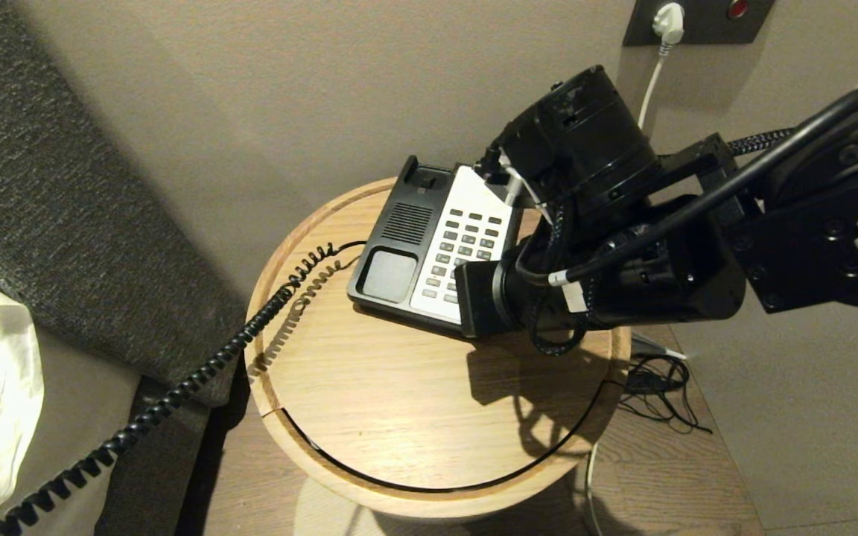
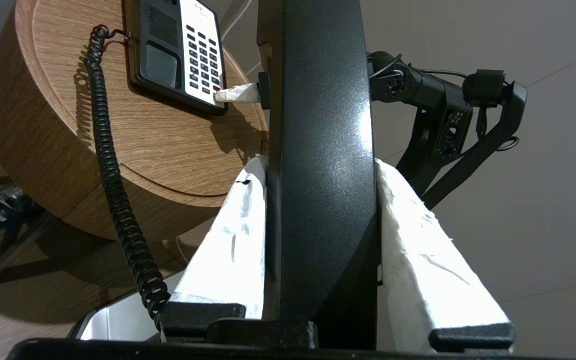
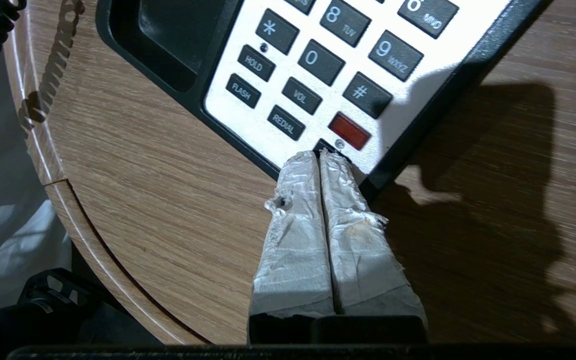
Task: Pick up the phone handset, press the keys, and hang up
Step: Dial the number
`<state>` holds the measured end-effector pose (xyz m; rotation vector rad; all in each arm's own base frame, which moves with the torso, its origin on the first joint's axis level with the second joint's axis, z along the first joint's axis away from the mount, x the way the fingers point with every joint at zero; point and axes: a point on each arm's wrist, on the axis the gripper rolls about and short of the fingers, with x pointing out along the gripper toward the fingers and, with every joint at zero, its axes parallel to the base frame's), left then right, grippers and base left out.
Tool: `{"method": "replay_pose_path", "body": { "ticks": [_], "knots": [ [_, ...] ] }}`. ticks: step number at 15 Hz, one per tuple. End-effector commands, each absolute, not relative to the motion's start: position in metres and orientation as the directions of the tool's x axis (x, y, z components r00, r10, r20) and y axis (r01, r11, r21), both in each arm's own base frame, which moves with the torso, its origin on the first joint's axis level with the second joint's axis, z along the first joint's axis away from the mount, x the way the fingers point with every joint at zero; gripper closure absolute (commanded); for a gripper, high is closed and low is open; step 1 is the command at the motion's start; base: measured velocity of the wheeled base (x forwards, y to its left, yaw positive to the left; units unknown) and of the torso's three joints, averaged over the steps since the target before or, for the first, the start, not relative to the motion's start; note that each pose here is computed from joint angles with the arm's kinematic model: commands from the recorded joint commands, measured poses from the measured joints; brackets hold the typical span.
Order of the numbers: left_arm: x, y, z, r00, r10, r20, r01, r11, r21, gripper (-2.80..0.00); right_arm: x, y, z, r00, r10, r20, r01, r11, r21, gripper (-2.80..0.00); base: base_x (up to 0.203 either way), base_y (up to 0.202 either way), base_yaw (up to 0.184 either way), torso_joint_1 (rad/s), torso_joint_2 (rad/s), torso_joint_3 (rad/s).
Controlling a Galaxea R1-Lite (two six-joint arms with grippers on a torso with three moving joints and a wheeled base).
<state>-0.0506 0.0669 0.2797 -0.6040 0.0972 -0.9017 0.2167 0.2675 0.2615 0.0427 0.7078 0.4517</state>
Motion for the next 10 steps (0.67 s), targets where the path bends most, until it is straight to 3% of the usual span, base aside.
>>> {"method": "replay_pose_path", "body": {
  "ticks": [1,10],
  "knots": [
    [-0.051,0.067,0.279,0.628,-0.76,0.164,0.705,0.467,-0.534,0.0,0.217,0.267,0.257,0.663,0.404,-0.631,-0.382,0.907,0.18,0.0,0.0,0.0,0.0,0.0,0.0,0.0],
    [-0.05,0.067,0.278,0.628,-0.762,0.162,0.705,0.467,-0.534,0.0,0.205,0.253,0.283,0.69,0.44,-0.575,-0.389,0.895,0.218,0.0,0.0,0.0,0.0,0.0,0.0,0.0]
  ]
}}
